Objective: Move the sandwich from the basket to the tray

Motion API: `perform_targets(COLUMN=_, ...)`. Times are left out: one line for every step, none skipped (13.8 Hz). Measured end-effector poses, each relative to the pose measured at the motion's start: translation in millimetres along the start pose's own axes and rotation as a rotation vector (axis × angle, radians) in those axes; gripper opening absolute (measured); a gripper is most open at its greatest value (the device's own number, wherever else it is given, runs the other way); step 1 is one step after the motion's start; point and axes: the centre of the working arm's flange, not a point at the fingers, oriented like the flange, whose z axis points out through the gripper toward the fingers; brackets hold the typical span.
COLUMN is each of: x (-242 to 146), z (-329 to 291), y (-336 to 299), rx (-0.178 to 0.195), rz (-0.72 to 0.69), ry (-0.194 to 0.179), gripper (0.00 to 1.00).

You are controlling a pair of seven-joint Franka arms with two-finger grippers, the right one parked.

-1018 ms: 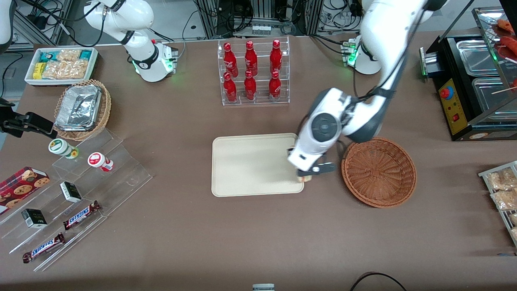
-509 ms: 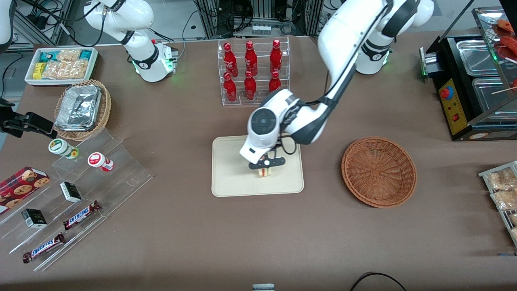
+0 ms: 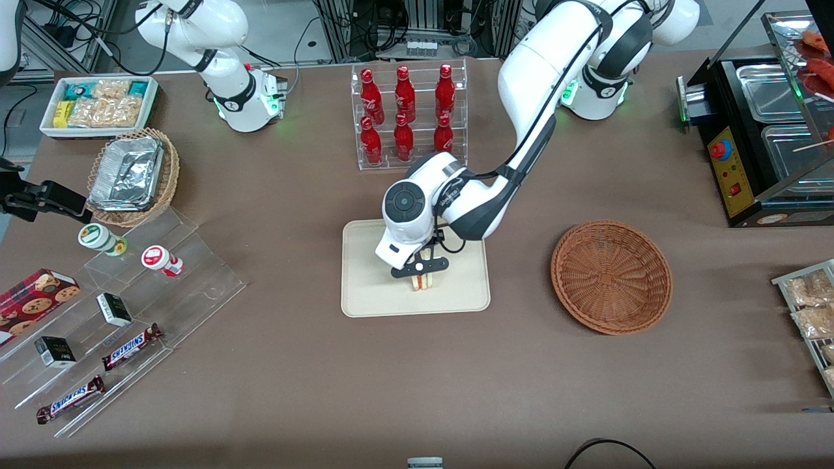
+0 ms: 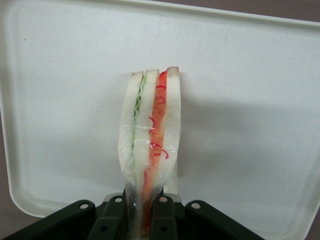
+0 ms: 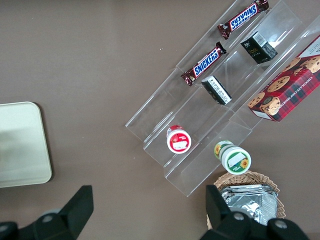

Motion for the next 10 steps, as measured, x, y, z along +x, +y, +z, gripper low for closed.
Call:
perform_targets(x=-1, z=2, y=1, rx=0.003, rz=-0.003, ry=0.001, gripper=0.15)
perform_targets(x=-2, z=4, y=2, rx=0.004, rz=-0.006, ry=0.001, gripper=0.18)
perform_targets(x=-2, z=4, y=3, rx=0.004, rz=-0.007, ry=0.001, gripper=0.19)
perform_targets(x=-2, z=4, y=3, rx=0.004, rz=-0.012, ry=0.001, gripper=0.25)
perform_targets(x=-2, z=3, y=3, rx=0.002, rz=-0.021, ry=0.002, gripper=0.35)
perform_targets(x=-2, z=1, y=4, rx=-0.001, rz=-0.029, ry=0.004, gripper=0.44)
perform_targets(x=-1, z=-1, y=4, rx=-0.005, rz=-0.034, ry=0.007, gripper=0.55)
perform_targets(x=0, z=-5, y=5, rx=-0.012, rz=-0.038, ry=0.011, gripper=0.66)
perform_targets(x=0, z=-10, y=6, rx=-0.020, rz=-0.039, ry=0.016, gripper=0.75)
perform_targets(x=1, z=-19, y=8, rx=-0.030, rz=-0.039, ry=0.024, gripper=0.84)
